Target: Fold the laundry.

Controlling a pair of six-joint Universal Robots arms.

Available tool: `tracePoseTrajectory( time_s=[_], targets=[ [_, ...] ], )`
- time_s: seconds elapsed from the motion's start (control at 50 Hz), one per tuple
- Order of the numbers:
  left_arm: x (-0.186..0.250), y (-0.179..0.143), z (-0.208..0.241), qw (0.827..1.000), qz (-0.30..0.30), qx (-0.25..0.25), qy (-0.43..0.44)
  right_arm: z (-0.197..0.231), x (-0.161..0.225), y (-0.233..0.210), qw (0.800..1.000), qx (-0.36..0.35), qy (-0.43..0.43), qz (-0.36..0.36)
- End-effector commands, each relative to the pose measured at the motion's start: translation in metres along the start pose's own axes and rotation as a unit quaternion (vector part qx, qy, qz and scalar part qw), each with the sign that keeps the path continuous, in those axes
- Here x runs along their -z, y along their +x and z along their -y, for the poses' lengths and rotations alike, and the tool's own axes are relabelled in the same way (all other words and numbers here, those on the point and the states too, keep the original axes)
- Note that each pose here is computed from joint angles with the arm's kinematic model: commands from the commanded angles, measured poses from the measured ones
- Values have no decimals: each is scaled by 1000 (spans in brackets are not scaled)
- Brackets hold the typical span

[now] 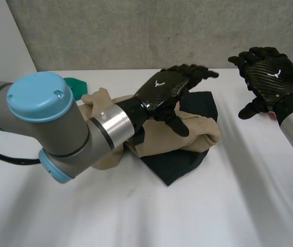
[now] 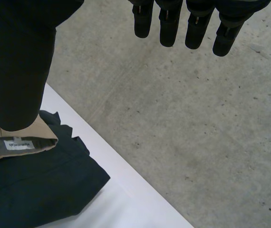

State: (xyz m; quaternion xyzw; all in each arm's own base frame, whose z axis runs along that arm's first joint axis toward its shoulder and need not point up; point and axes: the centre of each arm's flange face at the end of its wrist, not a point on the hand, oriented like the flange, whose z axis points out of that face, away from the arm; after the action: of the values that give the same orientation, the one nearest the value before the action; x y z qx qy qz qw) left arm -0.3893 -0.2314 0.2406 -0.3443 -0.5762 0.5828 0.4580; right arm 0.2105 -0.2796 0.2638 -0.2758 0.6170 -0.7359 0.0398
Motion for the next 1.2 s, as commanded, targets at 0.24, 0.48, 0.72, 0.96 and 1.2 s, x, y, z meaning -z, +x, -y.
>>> tracePoseTrajectory(
  time_s=[0.24, 0.48, 0.72, 0.96, 1.2],
  targets=[
    [-14, -8, -63, 995, 39, -40, -83, -18, 1, 3, 999, -8, -34, -4],
    [-16, -25, -31, 988, 108, -95, -57, -30, 1, -6, 999, -6, -51, 8],
    [54, -115, 175, 894, 329, -228, 201, -27, 2, -14, 999, 3, -48, 16],
    [157, -232, 201, 784, 530, -272, 174, -23, 5, -27, 998, 4, -43, 35],
    [163, -256, 78, 825, 519, -223, -21, -26, 9, -38, 997, 14, -52, 46]
  ],
)
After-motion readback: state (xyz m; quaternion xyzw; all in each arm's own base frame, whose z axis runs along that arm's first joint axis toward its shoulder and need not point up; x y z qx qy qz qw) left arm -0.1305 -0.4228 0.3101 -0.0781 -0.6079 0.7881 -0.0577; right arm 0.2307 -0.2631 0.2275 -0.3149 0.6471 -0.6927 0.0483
